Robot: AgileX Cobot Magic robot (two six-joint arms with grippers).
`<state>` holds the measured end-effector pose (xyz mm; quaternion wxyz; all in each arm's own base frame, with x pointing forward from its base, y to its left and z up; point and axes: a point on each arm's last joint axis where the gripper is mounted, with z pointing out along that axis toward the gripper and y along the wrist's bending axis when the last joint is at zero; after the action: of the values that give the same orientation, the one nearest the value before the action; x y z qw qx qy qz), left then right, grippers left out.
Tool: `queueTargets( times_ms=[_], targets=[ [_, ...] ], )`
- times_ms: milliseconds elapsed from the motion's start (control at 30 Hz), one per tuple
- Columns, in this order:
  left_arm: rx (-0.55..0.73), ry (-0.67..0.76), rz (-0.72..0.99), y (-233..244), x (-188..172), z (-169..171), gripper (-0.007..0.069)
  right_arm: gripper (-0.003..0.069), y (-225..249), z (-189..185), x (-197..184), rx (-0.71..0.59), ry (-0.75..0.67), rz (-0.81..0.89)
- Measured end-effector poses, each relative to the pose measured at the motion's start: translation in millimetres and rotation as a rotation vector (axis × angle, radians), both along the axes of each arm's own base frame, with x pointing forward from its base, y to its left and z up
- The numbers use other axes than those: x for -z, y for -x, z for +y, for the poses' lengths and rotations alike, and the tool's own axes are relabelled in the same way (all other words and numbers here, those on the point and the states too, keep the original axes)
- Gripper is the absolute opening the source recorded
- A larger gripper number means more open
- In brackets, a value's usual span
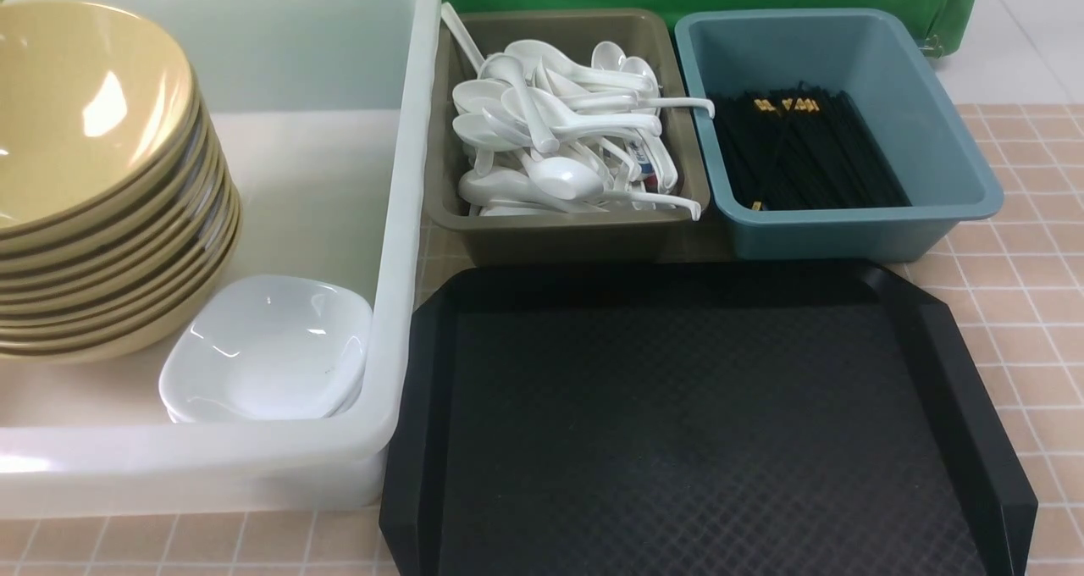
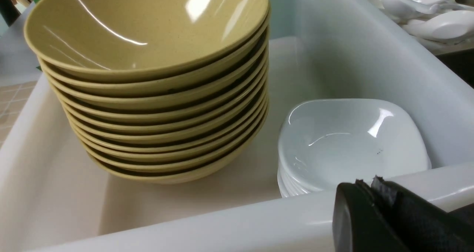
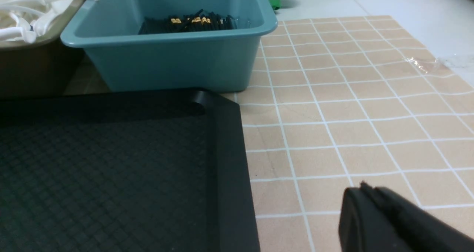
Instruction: On brown table put chopsticks spoon bowls plates into blue grey white boxes.
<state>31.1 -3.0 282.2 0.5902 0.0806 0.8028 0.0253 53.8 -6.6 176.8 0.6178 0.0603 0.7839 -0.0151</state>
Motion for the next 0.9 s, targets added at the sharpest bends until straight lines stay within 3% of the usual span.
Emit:
queueTargets(
  times_ms=[333,467,900],
  targets=[
    [-0.022,0.037,-0.173,-19,63,0,0.0001,0.0059,0,0,0,0.000,0.000,0.001],
    [-0.039,0.079,-0.093,-23,101,0,0.0001,0.0064,0,0,0,0.001,-0.002,0.000],
    [-0.054,0.153,-0.062,-23,105,0,0.0001,0.0077,0,0,0,0.001,-0.003,0.000]
  ],
)
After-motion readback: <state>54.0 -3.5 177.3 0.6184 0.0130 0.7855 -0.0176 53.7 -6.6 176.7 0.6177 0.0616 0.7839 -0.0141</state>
